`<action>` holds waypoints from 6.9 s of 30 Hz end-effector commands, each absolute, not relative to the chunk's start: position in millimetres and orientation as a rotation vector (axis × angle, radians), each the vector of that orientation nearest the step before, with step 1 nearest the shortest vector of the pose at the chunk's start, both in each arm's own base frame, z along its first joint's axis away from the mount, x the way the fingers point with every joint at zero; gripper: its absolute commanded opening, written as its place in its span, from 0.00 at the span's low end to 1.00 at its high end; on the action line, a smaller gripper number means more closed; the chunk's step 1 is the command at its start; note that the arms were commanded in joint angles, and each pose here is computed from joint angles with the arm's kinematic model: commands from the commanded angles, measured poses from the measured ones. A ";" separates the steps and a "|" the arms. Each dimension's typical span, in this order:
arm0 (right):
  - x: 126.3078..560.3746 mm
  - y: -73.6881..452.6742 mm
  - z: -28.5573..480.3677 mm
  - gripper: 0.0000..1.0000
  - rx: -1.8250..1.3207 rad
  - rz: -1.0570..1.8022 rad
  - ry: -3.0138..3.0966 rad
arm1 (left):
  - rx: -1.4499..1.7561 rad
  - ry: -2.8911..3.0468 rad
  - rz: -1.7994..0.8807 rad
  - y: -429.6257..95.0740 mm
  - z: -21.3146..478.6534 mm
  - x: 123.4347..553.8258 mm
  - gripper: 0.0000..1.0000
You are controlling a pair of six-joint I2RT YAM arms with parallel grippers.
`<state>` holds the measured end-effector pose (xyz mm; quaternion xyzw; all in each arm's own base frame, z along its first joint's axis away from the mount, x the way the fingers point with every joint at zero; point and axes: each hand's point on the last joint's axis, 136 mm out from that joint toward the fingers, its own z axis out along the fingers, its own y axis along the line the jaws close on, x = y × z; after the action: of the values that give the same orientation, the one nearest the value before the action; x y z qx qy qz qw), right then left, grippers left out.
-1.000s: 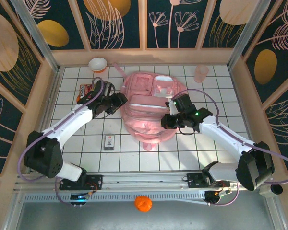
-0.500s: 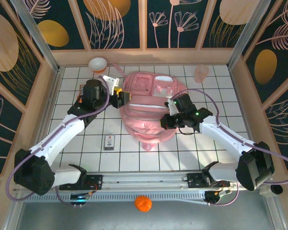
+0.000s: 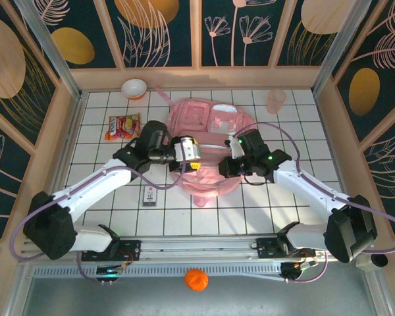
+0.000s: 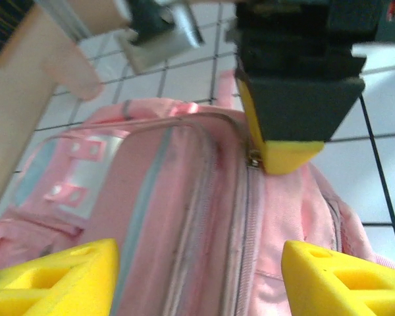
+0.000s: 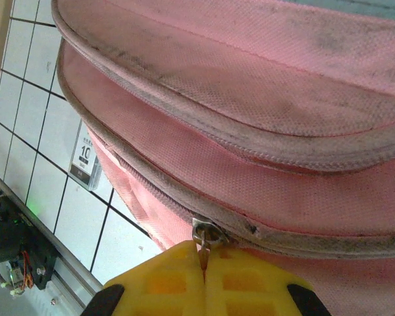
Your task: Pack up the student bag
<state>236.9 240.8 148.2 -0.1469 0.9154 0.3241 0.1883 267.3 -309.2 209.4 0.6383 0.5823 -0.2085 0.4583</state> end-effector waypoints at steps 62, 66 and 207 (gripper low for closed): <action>236.7 243.5 179.3 0.00 -0.454 0.971 2.432 | 1.590 1.618 -0.467 -329.4 150.8 290.6 0.31; 239.3 232.7 167.4 0.00 -0.388 0.887 2.486 | 1.565 1.617 -0.550 -338.2 168.5 287.2 0.04; 261.2 179.6 204.7 0.43 -0.060 0.947 2.222 | 1.905 1.530 -0.075 -314.4 113.6 311.2 0.33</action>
<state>256.5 184.0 194.7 0.0000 0.8701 0.3831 0.3100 291.9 -305.8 96.0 0.7472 0.5968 -0.0477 0.2887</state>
